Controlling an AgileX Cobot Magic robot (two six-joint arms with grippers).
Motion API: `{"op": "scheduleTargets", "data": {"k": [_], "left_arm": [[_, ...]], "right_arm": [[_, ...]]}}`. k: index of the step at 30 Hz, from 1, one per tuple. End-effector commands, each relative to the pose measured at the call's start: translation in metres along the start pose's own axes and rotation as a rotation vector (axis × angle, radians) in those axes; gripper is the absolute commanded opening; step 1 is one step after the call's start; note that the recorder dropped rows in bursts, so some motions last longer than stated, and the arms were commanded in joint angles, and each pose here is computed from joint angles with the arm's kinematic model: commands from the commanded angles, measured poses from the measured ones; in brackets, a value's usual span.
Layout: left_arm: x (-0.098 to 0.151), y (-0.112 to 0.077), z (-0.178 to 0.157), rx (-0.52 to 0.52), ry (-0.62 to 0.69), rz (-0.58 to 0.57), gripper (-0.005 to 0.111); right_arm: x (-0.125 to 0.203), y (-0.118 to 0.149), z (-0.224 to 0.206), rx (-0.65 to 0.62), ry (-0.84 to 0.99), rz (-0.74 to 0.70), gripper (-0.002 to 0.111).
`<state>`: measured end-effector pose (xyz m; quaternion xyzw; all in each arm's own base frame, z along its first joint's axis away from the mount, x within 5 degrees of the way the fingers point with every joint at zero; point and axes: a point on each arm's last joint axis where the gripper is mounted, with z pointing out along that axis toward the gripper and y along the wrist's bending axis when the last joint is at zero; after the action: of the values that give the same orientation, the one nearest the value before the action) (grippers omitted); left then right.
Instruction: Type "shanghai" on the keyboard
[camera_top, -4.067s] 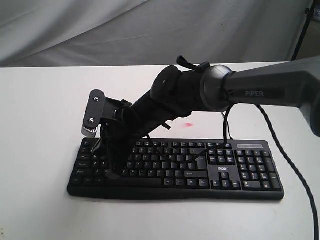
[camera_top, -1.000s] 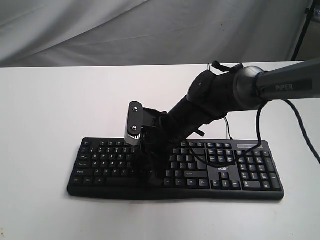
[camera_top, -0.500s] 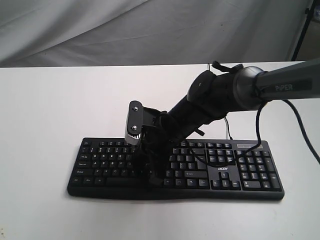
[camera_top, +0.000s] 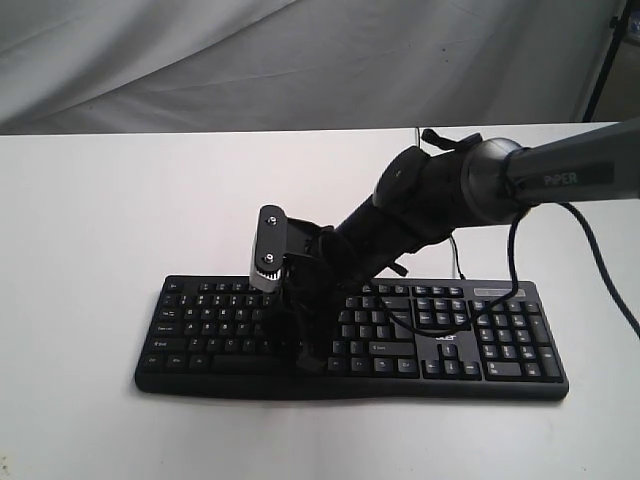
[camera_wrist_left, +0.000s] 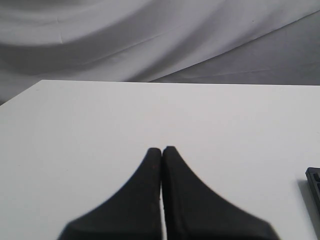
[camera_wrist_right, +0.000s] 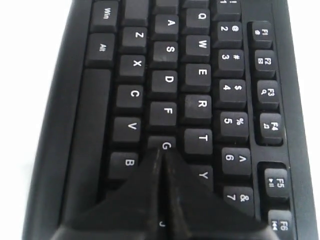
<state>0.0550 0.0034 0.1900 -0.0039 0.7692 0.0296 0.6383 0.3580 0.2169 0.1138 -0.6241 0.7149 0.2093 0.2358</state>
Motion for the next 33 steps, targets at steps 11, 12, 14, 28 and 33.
{"op": "scheduleTargets", "data": {"k": [11,12,14,28,33], "left_arm": [[0.001,0.000,0.000,0.004,-0.006,-0.002,0.001],[0.001,0.000,0.000,0.004,-0.006,-0.002,0.001],[0.001,0.000,0.000,0.004,-0.006,-0.002,0.001],[0.001,0.000,0.000,0.004,-0.006,-0.002,0.001],[0.001,0.000,0.000,0.004,-0.006,-0.002,0.001]], "right_arm": [[-0.011,0.000,-0.017,0.027,-0.031,-0.020,0.000],[-0.011,0.000,-0.017,0.027,-0.034,-0.017,0.000],[-0.012,0.000,-0.017,0.028,-0.041,-0.008,0.000],[-0.032,0.010,-0.004,0.094,-0.064,-0.009,0.000],[-0.042,0.016,0.003,0.116,-0.065,-0.026,0.000]]}}
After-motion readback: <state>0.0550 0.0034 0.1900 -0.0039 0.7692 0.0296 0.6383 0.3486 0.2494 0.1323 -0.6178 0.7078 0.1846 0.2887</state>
